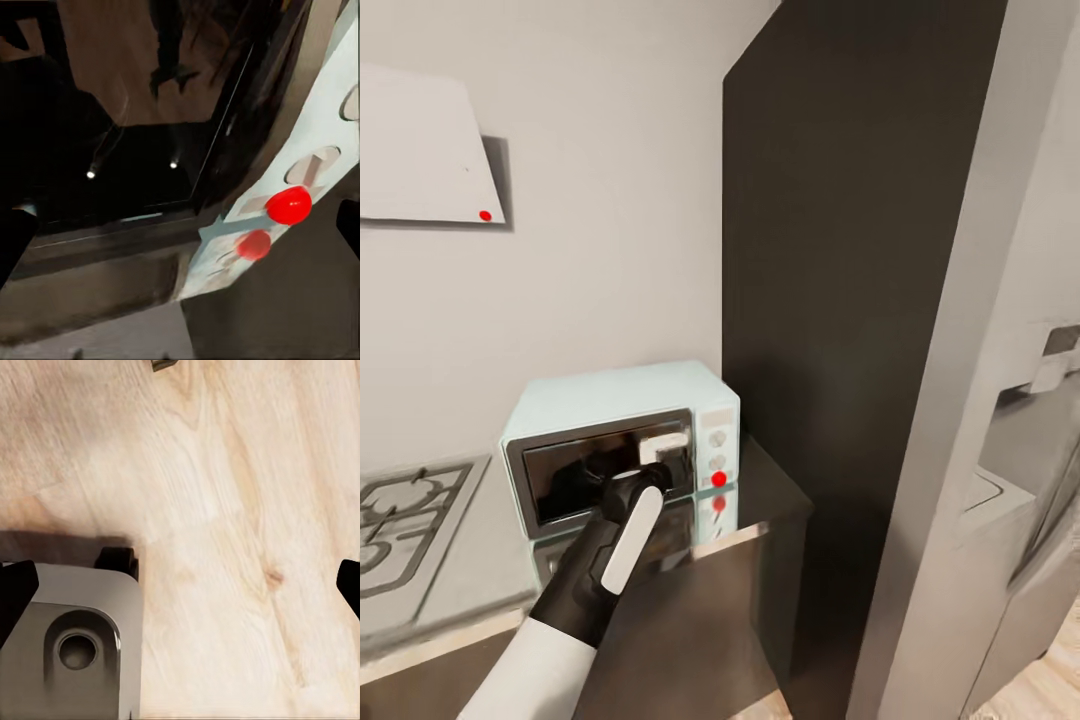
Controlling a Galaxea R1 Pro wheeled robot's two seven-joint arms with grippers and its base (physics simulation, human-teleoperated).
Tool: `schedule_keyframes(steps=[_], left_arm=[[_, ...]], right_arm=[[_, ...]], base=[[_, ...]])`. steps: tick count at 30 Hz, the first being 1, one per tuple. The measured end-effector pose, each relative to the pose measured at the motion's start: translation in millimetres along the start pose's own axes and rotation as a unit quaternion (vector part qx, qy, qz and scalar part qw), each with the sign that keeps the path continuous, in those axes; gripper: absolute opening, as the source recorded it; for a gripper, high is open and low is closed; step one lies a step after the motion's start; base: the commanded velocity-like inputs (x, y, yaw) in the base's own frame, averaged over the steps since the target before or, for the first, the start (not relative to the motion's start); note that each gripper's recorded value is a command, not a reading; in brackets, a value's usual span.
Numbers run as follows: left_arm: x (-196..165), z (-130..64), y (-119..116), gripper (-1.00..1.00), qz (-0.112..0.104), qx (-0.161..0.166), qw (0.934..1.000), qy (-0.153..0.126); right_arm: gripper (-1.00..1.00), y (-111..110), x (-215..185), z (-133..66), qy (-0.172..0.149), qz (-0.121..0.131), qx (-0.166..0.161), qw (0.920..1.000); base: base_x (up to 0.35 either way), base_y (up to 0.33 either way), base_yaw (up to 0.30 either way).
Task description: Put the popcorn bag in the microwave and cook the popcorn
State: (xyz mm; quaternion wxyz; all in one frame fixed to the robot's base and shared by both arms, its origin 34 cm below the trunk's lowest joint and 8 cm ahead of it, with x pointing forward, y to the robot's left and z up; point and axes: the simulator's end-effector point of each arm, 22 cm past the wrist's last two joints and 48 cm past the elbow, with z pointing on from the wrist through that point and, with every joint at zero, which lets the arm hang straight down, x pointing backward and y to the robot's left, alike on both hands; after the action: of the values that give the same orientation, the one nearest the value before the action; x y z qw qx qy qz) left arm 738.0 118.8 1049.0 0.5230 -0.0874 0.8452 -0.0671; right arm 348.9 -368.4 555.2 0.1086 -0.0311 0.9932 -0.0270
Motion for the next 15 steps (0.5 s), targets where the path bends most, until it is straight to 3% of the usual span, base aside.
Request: schedule_keyframes(steps=[7,10,15], left_arm=[[2.4,-0.6,-2.4,1.00,0.000,-0.001,1.0000,0.002],[16.7,3.5,-3.0,1.00,0.000,0.000,0.9999,0.017],[89.0,35.0,16.1,1.00,-0.017,-0.028,0.9961,0.081]], right_arm=[[1.00,1.1,-0.2,0.1,0.000,0.000,-0.001,1.0000],[1.00,1.5,-0.2,0.2,0.000,-0.001,-0.001,1.0000],[1.00,2.3,-0.1,0.3,0.000,-0.002,-0.001,1.0000]], base=[[-0.332,0.074,0.000],[-0.332,0.088,0.000],[-0.332,0.096,0.000]])
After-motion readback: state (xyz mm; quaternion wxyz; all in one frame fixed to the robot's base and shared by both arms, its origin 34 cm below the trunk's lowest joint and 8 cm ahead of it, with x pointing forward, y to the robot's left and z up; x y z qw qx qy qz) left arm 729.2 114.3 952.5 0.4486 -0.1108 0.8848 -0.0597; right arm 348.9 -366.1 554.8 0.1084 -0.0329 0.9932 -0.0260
